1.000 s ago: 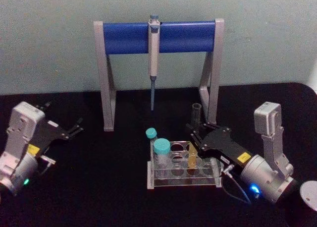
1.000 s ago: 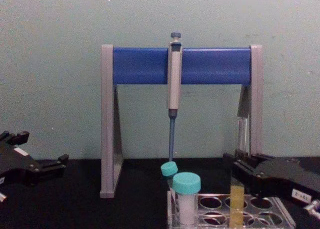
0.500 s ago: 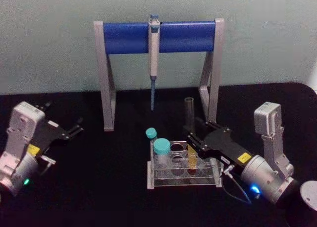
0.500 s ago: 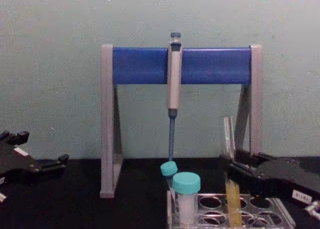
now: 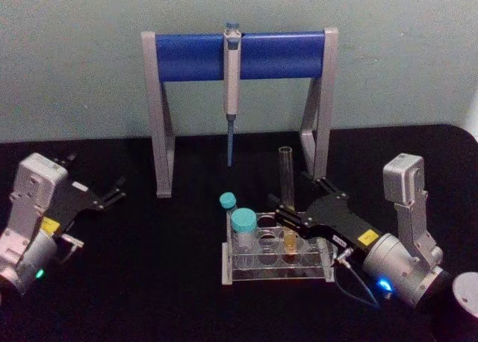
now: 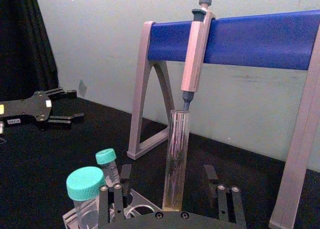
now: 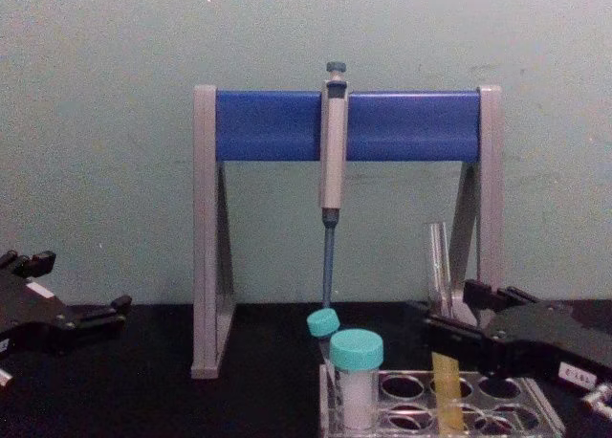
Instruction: Pick up the test tube from the test tube rack, shake it, then place it back into the test tube rack.
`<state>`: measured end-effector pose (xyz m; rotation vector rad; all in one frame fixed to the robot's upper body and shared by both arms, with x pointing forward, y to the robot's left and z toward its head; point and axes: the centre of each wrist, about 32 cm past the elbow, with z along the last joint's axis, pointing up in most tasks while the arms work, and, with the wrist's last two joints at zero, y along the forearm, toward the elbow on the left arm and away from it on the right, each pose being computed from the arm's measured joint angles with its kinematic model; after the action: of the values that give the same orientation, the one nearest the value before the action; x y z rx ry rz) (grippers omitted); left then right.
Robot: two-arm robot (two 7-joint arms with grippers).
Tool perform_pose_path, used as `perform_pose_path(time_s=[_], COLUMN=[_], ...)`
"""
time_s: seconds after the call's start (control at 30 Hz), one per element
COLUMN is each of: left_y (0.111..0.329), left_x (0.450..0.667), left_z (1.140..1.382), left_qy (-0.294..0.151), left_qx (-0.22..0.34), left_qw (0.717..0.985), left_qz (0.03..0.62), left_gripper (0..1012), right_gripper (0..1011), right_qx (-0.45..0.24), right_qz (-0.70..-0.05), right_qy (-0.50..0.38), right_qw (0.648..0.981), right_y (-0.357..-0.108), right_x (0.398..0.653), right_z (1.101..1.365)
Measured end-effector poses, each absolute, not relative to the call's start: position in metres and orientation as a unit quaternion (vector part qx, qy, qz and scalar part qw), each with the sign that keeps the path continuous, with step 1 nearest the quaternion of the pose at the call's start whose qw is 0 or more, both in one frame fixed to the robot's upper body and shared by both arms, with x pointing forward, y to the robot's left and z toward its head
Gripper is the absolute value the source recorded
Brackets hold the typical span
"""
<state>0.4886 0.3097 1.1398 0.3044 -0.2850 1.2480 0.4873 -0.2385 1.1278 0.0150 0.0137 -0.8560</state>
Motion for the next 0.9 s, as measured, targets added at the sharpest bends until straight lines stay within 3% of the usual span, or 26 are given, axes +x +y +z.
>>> perform_pose_path(time_s=[0.17,0.47,0.9], left_y=[0.310,0.310,0.310], left_x=[0.489,0.489,0.489], left_z=[1.140,1.140,1.140], left_qy=[-0.132,-0.132,-0.132], left_qx=[0.141,0.141,0.141], left_qw=[0.791,0.791,0.791], left_qz=[0.580,0.580,0.580], left_gripper=[1010,1010,1010], right_gripper=[998,1000,1000], right_qx=[0.007,0.008,0.014], right_qz=[-0.415,-0.415,-0.464], right_qy=[0.007,0.003,-0.009], right_qw=[0.910,0.910,0.886], right_y=[-0.238,-0.242,-0.274], right_x=[0.487,0.485,0.459], right_z=[1.128,1.129,1.137])
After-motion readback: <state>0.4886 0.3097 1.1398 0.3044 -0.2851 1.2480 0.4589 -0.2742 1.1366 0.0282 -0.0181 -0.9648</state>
